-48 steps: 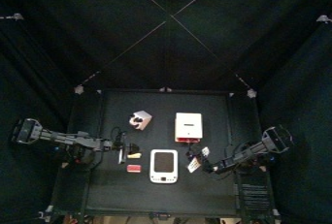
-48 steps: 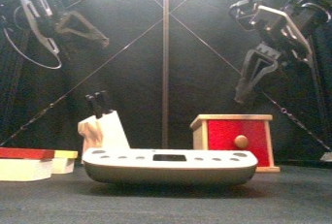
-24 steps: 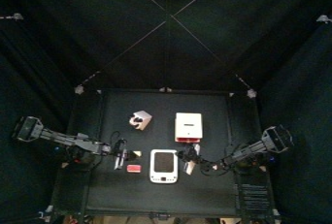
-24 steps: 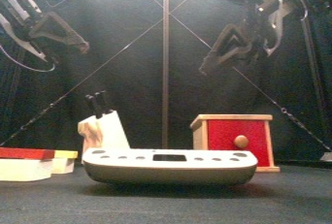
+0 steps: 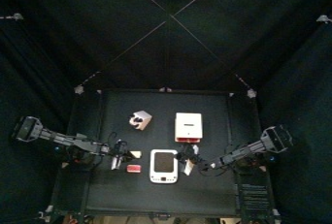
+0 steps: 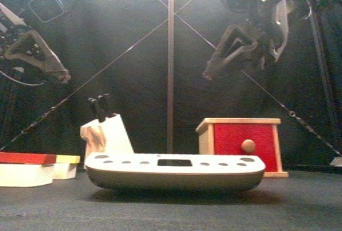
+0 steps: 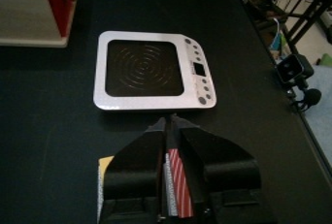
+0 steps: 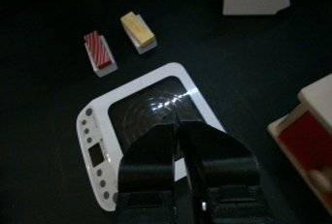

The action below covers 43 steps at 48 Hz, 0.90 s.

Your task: Grab egg sushi

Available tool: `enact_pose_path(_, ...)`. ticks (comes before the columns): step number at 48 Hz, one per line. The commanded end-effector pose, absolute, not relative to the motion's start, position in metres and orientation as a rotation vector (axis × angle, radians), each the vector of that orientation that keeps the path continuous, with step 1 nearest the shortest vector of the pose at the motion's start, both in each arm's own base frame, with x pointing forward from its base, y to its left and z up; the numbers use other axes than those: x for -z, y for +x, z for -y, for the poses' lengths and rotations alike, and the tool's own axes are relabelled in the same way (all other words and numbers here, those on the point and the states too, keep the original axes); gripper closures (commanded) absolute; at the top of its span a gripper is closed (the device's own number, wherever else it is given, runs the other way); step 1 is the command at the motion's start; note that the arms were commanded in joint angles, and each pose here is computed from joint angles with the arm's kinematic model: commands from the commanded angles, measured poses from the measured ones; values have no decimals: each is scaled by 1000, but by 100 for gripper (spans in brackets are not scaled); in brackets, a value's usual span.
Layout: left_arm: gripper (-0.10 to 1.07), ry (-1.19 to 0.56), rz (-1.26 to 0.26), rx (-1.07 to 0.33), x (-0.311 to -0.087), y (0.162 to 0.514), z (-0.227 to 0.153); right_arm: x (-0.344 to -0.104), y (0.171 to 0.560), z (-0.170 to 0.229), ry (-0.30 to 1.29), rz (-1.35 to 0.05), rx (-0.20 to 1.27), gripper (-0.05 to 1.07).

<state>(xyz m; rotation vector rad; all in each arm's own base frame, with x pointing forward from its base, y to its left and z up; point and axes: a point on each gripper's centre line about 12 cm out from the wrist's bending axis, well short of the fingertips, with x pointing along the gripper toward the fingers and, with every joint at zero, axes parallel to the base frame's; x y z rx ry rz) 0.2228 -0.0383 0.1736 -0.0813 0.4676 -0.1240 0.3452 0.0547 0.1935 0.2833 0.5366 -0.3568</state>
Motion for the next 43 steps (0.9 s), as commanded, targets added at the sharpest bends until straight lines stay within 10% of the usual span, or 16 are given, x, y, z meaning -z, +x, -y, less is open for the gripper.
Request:
enact_pose_path(1, 33, -69, -462, 128, -174, 223, 38, -206, 353, -57, 310, -505, 352, 80)
enact_pose_path(43, 24, -67, -603, 4, -134, 208, 9, -202, 357, -65, 315, -520, 343, 80)
